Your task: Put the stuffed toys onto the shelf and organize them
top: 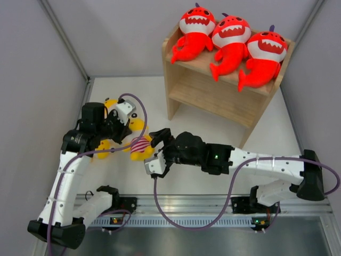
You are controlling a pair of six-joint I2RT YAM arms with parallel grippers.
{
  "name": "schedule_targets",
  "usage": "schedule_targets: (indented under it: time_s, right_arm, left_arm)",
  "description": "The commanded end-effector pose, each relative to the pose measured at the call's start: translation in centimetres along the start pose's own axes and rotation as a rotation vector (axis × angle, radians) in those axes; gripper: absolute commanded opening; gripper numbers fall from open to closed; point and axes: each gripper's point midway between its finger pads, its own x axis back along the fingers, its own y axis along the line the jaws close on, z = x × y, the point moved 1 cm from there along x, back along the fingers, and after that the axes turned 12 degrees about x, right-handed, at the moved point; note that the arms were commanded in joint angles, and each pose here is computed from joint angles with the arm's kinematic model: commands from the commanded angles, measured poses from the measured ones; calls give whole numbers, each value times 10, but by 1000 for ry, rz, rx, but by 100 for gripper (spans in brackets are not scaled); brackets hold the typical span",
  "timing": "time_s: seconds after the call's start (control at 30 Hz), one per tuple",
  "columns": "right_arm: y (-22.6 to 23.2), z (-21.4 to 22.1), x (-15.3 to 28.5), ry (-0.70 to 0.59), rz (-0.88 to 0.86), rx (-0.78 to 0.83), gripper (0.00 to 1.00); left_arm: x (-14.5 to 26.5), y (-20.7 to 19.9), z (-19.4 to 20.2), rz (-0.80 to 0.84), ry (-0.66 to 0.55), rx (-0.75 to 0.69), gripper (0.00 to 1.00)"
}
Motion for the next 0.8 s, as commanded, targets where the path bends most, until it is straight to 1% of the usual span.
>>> schedule_targets:
  time_s: [0.0, 0.07, 0.2, 0.3, 0.33, 0.4, 0.43, 0.47, 0.5, 0.53, 0.57, 0.63, 0.67, 0.7, 0.77]
  right_arm:
    - [-15, -21, -9, -74, 38, 10, 88]
    - [-6, -27, -12, -107, 1, -29, 88]
    - [7, -28, -21, -114, -22, -68, 88]
    - [12, -22, -38, -85, 8, -91, 87]
    - [4, -14, -41, -42, 53, -96, 87]
    - [5, -9, -51, -5, 60, -108, 74]
    - [2, -2, -52, 39, 79, -124, 64]
    - [3, 3, -55, 72, 79, -151, 51]
    - [1, 6, -61, 102, 77, -156, 48]
    - [2, 15, -63, 159, 76, -158, 45]
    - [12, 22, -64, 200, 31, -158, 39]
    - [18, 27, -69, 236, 3, -160, 27]
    - [21, 28, -70, 242, -9, -173, 9]
    - [21, 28, -69, 243, -5, -181, 0]
    - [19, 27, -66, 244, 11, -209, 0]
  left_arm:
    - [12, -11, -19, 41, -59, -2, 0]
    - [12, -11, -21, 45, -61, 2, 0]
    - [13, -15, -27, 66, -74, 9, 0]
    - [14, -19, -29, 85, -81, 12, 0]
    - [15, -19, -30, 87, -82, 15, 0]
    - [16, -20, -31, 87, -88, 14, 0]
    - [16, -21, -31, 92, -90, 14, 0]
    - [17, -21, -32, 93, -93, 13, 0]
    - [19, -22, -33, 95, -99, 12, 0]
    - [19, -23, -34, 98, -102, 12, 0]
    - [21, -23, -36, 97, -110, 10, 0]
    - [23, -25, -36, 101, -111, 6, 0]
    - [24, -25, -37, 102, -112, 6, 0]
    - [23, -24, -37, 101, -110, 7, 0]
    - [22, -19, -36, 74, -103, 8, 0]
